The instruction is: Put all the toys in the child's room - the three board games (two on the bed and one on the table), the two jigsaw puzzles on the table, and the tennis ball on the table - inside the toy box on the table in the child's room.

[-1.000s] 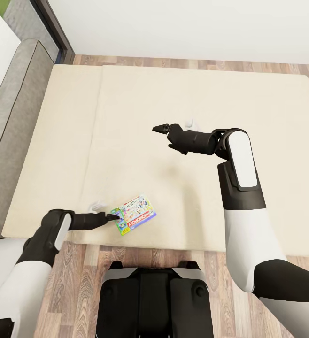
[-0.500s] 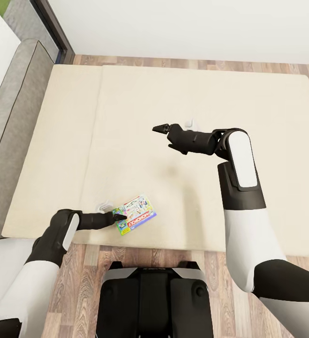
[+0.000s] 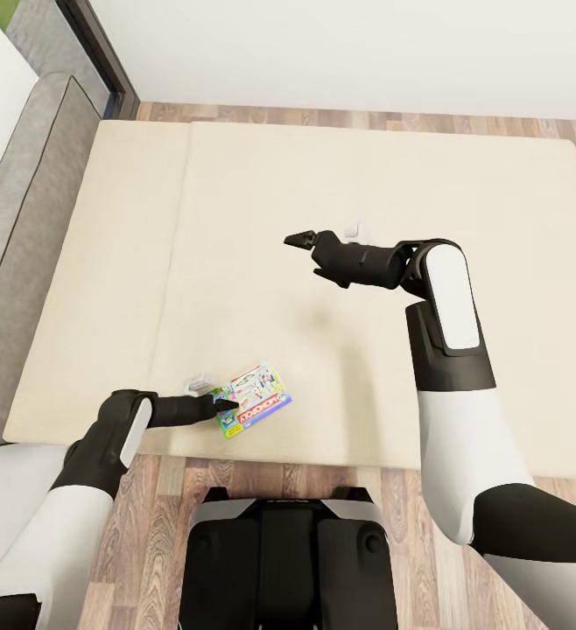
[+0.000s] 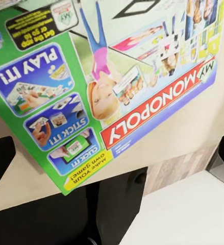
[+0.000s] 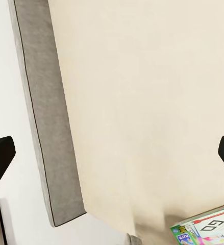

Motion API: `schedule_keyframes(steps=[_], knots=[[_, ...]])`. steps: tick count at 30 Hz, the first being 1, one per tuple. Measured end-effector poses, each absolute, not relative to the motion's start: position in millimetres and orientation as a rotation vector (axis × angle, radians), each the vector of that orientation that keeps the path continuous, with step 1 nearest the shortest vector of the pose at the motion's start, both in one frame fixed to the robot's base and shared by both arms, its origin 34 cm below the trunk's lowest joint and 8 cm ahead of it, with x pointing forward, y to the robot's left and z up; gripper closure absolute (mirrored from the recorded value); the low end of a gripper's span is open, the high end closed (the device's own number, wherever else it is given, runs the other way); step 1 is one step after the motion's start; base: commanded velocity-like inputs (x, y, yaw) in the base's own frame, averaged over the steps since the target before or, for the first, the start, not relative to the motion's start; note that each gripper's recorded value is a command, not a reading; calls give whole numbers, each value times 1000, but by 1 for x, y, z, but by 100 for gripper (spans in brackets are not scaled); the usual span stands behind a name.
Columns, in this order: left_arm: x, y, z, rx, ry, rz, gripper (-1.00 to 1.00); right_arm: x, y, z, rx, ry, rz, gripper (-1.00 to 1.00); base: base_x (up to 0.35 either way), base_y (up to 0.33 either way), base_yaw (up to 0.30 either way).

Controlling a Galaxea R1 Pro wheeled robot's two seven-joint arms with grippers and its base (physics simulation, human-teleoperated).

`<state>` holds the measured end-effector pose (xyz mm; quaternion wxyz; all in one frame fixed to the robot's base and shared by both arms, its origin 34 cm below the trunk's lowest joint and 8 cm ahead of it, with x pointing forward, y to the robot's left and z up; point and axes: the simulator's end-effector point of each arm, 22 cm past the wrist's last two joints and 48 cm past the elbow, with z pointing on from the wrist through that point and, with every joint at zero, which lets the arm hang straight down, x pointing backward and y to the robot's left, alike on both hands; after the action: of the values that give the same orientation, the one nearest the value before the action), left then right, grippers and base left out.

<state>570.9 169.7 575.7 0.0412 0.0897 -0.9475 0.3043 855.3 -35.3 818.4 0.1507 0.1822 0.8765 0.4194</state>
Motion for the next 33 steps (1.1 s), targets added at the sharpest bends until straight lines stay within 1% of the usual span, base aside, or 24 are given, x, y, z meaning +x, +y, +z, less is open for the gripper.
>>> schedule_keyframes(steps=[17,26,33], knots=[[572,186,568,284,-2933,843,-100,855,-34,819,522,2518,1206,-100,0,0,0],[569,201,559,285,-2958,729,-100,856,-34,820,519,2515,1204,-100,0,0,0],[571,202,555,286,-2977,709,-100,856,-35,821,517,2511,1205,-100,0,0,0]])
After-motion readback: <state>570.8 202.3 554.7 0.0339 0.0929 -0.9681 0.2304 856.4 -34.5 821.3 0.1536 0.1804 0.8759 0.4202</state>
